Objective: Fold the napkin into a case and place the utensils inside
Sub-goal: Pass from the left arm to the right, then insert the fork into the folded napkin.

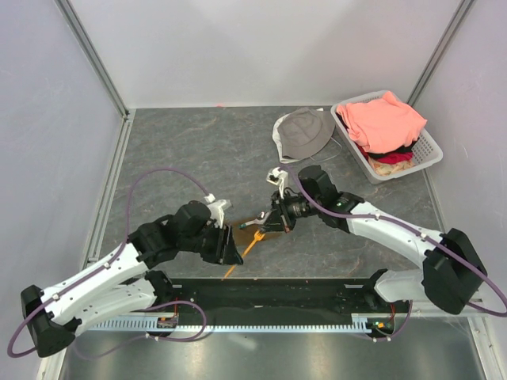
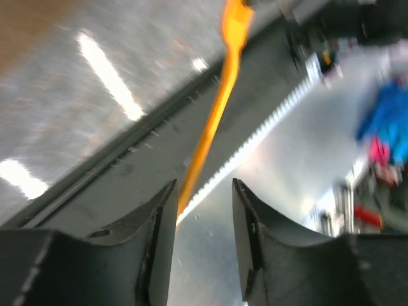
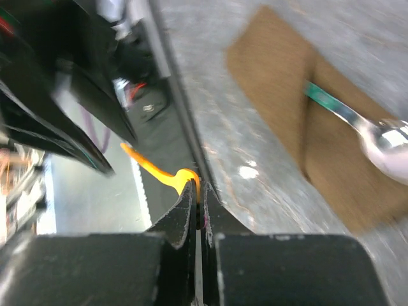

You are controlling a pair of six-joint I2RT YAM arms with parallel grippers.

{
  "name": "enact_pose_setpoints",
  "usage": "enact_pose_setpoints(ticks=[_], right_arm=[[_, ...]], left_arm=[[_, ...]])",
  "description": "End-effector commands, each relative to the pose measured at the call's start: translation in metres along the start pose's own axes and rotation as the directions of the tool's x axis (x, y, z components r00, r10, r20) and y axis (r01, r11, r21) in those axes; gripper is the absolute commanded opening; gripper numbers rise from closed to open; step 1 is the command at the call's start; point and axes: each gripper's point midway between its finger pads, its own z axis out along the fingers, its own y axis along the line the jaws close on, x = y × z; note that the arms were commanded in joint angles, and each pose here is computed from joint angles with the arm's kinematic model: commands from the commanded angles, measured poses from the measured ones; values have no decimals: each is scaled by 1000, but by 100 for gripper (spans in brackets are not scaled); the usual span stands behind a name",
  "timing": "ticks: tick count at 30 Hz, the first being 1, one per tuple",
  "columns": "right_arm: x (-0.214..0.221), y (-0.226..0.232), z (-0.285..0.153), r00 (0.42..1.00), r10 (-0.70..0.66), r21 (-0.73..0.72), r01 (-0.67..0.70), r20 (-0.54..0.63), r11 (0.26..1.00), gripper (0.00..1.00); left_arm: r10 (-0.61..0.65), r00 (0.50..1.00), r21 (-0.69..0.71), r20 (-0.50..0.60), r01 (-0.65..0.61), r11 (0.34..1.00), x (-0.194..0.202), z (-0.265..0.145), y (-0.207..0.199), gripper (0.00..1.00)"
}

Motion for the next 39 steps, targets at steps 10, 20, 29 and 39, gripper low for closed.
enact_pose_setpoints(ticks=[10,20,29,39], right_arm=[[17,-110,-70,901,298,381,-407,314,830,0],[21,-140,-86,868,305,505,-480,392,717,0],[18,-146,-74,859,334,473,-497,389,727,0],[28,-145,-54,839,391,440,-534,378,722,0]], left_arm=[[-238,827,-440,510,488,754,-76,-42,111,14],[-284,811,-546,512,562,621,-76,-21,167,2],[-330,818,-610,470,572,549,-59,-1,192,2],[-374,816,-635,441,578,513,-41,14,206,2]])
